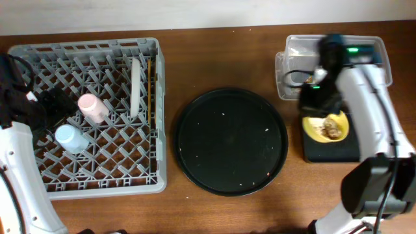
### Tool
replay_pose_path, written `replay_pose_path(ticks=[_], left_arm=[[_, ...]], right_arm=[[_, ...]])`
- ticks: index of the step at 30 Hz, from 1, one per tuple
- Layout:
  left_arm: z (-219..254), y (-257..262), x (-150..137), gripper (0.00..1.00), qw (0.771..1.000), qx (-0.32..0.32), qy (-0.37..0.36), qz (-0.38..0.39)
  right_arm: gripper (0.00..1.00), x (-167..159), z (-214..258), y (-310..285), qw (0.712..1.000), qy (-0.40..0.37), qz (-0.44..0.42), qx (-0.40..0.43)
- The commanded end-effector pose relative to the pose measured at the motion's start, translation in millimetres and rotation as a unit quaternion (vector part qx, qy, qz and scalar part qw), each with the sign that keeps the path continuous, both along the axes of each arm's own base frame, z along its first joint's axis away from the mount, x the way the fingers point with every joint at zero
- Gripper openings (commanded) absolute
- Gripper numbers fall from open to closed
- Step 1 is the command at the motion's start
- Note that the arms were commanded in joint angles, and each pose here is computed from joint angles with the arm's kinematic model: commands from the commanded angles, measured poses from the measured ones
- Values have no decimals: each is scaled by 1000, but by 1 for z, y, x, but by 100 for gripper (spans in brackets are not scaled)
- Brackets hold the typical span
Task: Sort waste into correct bins and load items into the dishwasher rack
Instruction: 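Carry the yellow bowl over the black tray and tip out the scraps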
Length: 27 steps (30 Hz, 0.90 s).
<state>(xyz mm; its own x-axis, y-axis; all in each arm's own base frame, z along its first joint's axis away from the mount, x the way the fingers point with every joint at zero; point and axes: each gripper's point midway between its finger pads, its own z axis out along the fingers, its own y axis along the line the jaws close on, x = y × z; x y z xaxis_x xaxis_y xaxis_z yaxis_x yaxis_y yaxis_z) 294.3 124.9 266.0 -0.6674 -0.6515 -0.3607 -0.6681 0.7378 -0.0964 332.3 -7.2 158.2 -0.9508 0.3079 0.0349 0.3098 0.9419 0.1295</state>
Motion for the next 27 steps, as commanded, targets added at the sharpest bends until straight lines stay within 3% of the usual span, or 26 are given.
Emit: replay_pose_path(ticks=[1,14,27], left_arm=[[-1,0,-1,99,1000,2,2,7],[-1,0,-1,99,1000,2,2,7],[-1,0,-1,99,1000,2,2,7]], right_arm=[[4,4,25,-10,991,-69,36,113],[4,-1,1,-87,959,-153,-78,226],[4,1,-13,-121,870,-309,-143,357]])
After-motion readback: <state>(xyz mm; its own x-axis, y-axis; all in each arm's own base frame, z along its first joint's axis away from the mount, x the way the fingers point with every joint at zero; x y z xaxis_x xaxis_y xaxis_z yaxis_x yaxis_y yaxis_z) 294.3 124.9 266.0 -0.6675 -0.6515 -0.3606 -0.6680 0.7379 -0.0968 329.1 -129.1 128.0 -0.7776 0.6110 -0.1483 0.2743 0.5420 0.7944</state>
